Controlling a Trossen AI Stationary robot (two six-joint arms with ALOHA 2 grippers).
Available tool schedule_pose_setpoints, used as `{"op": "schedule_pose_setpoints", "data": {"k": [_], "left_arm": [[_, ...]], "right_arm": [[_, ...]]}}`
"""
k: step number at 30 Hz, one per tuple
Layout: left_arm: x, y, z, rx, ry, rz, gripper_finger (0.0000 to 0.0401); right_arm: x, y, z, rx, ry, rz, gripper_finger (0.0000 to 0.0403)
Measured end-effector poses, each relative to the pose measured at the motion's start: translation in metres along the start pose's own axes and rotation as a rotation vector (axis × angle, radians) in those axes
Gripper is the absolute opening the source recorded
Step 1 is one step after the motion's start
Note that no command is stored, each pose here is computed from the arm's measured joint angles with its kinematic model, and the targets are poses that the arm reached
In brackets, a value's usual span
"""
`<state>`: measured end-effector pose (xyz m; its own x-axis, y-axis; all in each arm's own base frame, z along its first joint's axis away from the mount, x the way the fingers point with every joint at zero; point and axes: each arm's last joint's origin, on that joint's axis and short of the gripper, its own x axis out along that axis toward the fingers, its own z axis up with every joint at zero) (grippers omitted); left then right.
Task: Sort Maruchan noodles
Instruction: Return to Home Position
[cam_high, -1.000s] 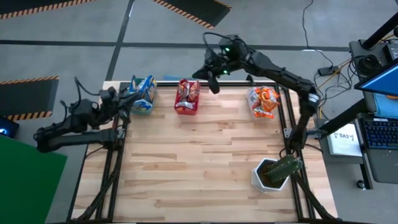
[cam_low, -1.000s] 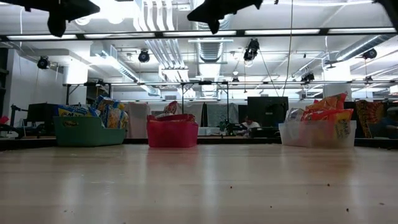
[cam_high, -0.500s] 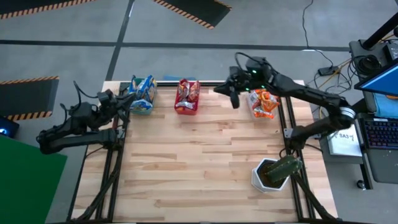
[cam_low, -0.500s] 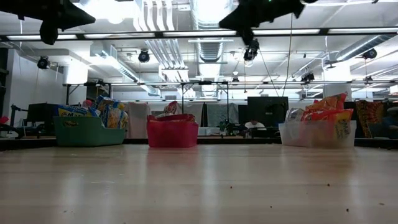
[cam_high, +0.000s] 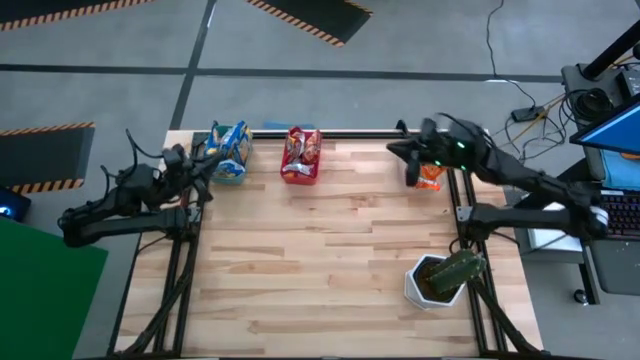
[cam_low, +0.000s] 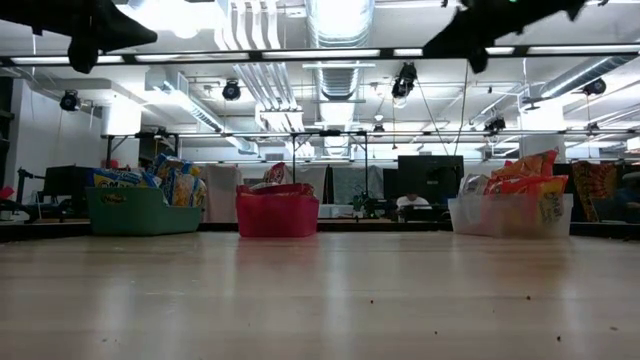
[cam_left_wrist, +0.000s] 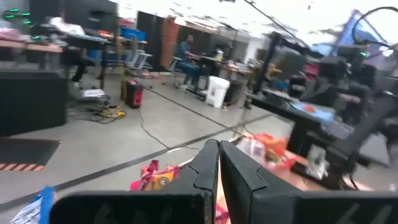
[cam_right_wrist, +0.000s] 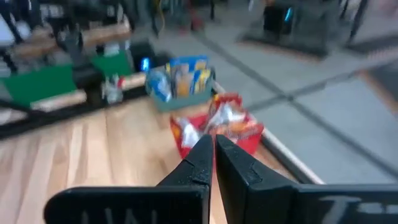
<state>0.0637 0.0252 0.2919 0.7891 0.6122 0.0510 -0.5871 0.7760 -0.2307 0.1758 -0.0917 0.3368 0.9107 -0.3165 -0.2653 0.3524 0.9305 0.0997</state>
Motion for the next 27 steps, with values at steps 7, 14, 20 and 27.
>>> {"op": "schedule_pose_setpoints", "data": {"k": [7, 14, 20, 27], "left_arm": [[-0.001, -0.004, -0.015, 0.084, 0.086, -0.228, 0.0000], [-0.001, -0.005, -0.027, 0.107, 0.121, -0.327, 0.0000], [0.000, -0.002, -0.045, 0.121, 0.150, -0.340, 0.0000], [0.000, 0.001, -0.061, 0.114, 0.152, -0.340, 0.0000]], "right_arm": [[-0.040, -0.003, -0.055, 0.026, -0.167, -0.159, 0.0009], [-0.077, 0.000, -0.091, 0.102, -0.292, -0.201, 0.0009], [-0.092, 0.001, -0.109, -0.171, -0.330, -0.253, 0.0009], [-0.096, 0.000, -0.144, -0.341, -0.124, -0.272, 0.0009]]}}
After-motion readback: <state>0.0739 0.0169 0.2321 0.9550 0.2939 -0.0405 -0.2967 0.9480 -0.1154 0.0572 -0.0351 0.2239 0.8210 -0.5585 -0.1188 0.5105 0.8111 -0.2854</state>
